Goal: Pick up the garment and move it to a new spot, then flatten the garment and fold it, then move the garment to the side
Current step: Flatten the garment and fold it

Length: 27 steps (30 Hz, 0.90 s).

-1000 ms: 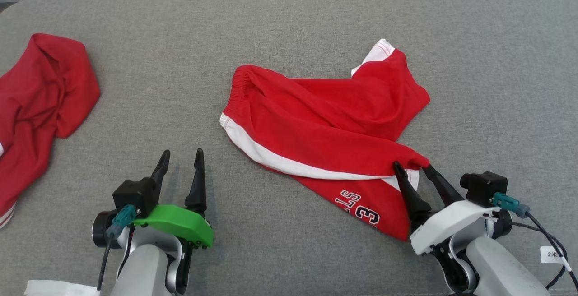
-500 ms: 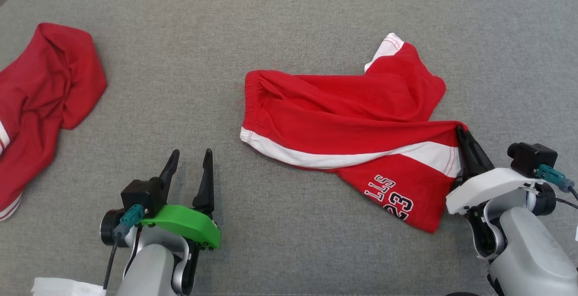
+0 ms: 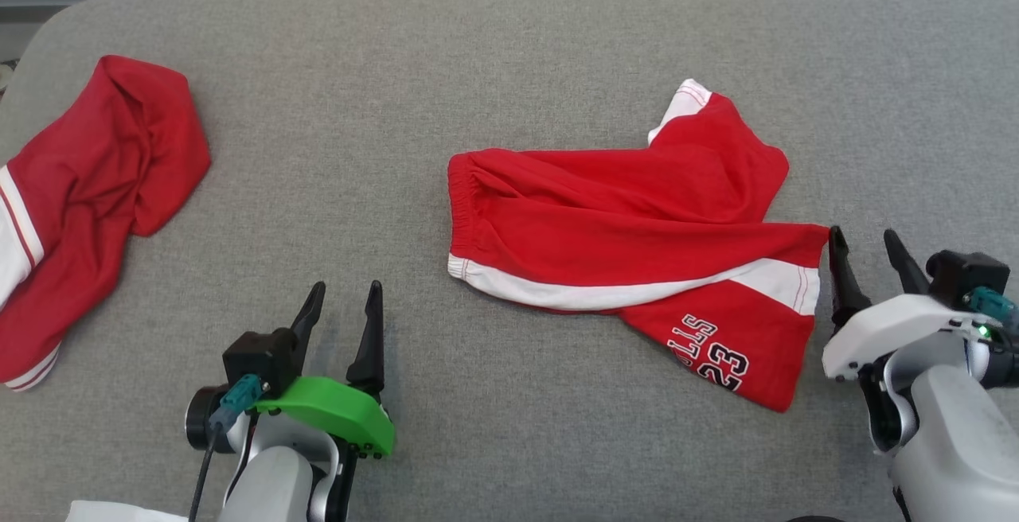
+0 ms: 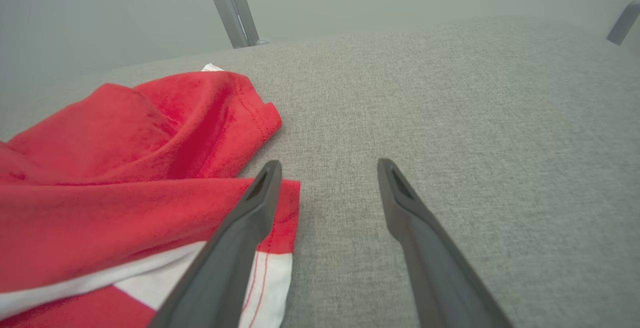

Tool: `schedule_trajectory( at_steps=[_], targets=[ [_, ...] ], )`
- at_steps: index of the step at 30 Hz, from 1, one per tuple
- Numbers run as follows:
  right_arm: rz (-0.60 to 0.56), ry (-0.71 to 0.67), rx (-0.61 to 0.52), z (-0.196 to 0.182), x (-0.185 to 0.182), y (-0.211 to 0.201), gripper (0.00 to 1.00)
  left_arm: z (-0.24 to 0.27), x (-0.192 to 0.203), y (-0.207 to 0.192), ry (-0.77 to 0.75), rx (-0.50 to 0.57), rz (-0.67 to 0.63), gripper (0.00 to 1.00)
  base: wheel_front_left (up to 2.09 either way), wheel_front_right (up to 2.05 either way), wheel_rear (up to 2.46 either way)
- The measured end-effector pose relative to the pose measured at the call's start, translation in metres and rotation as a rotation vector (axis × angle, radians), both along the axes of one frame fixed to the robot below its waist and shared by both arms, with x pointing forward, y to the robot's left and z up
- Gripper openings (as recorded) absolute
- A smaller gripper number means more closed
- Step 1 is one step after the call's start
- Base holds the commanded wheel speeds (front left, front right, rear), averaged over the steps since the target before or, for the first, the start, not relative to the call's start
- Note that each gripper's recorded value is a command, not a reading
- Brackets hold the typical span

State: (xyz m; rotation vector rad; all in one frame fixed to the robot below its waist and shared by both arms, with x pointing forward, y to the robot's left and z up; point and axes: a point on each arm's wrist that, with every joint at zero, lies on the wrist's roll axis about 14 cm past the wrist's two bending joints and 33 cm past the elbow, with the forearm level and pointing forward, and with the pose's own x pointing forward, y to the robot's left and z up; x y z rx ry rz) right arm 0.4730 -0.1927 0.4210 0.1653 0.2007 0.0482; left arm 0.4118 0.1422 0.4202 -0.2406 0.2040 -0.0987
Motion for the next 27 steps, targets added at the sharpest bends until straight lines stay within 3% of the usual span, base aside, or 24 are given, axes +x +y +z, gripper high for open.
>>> schedule_trajectory(
  at_steps=[11, 17, 27],
  targets=[
    [0.064, 0.045, 0.032, -0.012, -0.069, 0.024, 1.0, 0.006, -0.021, -0.019, -0.004, -0.041, -0.04, 1.0, 0.0, 0.0, 0.0],
    [0.178, 0.058, 0.058, -0.015, -0.103, 0.058, 1.0, 0.01, -0.028, -0.028, -0.014, -0.047, -0.063, 1.0, 0.0, 0.0, 0.0],
    [0.306, 0.078, 0.017, -0.021, -0.112, 0.086, 1.0, 0.007, -0.032, -0.021, -0.005, -0.045, -0.045, 1.0, 0.0, 0.0, 0.0]
  ],
)
